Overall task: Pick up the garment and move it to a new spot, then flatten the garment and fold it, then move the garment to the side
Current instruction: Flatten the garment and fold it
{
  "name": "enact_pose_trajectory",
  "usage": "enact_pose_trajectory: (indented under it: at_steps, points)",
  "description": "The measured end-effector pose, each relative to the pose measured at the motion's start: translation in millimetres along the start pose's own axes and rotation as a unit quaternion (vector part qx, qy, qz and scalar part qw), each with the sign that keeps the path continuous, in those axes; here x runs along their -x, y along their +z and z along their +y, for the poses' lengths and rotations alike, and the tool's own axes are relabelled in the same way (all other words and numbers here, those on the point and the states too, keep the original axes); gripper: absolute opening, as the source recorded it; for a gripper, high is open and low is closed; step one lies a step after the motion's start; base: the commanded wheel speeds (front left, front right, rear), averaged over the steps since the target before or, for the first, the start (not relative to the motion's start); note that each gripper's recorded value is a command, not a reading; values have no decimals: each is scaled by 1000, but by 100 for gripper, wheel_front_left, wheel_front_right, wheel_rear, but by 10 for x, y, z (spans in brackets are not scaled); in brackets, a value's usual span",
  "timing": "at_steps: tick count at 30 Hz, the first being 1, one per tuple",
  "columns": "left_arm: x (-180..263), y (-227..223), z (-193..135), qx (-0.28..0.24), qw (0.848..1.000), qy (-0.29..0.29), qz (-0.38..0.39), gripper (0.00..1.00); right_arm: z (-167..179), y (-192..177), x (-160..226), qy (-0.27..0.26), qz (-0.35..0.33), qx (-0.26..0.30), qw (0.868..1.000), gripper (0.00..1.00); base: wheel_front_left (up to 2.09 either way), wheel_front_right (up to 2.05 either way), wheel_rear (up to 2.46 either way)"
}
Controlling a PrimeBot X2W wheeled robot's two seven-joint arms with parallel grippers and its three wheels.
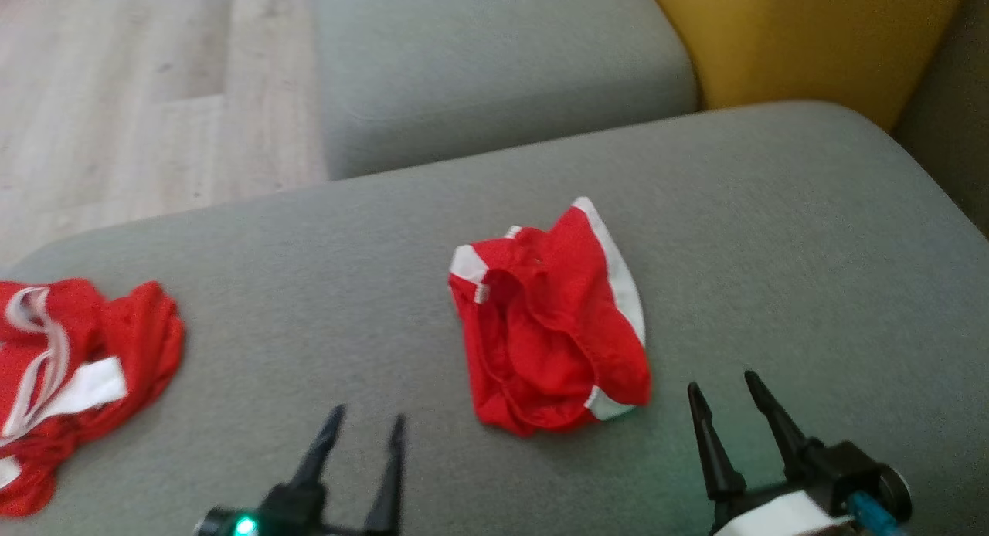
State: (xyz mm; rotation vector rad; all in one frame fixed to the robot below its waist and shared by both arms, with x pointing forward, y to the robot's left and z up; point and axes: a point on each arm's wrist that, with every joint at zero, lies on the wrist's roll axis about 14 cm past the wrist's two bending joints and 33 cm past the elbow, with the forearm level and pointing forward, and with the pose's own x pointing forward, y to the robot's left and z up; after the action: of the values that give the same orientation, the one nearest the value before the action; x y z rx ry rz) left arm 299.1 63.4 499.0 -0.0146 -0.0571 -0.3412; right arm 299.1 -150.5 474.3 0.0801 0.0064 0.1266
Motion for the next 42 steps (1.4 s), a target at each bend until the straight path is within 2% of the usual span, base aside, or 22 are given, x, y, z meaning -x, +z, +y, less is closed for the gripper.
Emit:
enact_pose_trajectory:
  at_steps: [6,12,14,16,23,34,35,36,37,38,42]
  points:
    - [-317,-173,-660,27,991,-131,30,100,-215,47,-9,-29,-3,9,1000,100,0,0,0]
    - [-459,-393,-1272,52,965,-248,73,100,-395,-23,32,-58,14,13,998,100,0,0,0]
    - [-488,-443,-1414,77,955,-271,88,100,-441,-52,57,-67,20,12,997,100,0,0,0]
    - [-486,-542,-1520,80,948,-290,108,100,-477,-53,62,-74,22,13,997,100,0,0,0]
    - [-584,-749,-1643,63,940,-304,139,100,-609,-10,65,-97,19,17,995,100,0,0,0]
    - [-760,-855,-1724,41,938,-312,148,100,-726,-66,164,-128,29,5,991,100,0,0,0]
    - [-770,-861,-1726,40,938,-312,148,93,-728,-70,166,-129,30,4,991,100,0,0,0]
    - [-777,-868,-1727,40,937,-312,149,75,-731,-74,168,-130,30,4,991,100,0,0,0]
    - [-785,-877,-1724,38,937,-312,150,49,-735,-77,169,-131,31,3,991,100,0,0,0]
    - [-793,-880,-1721,35,937,-314,149,0,-739,-77,169,-133,31,2,991,100,0,0,0]
    - [-765,-931,-1707,31,934,-319,157,0,-737,-61,157,-133,27,-3,991,100,0,0,0]
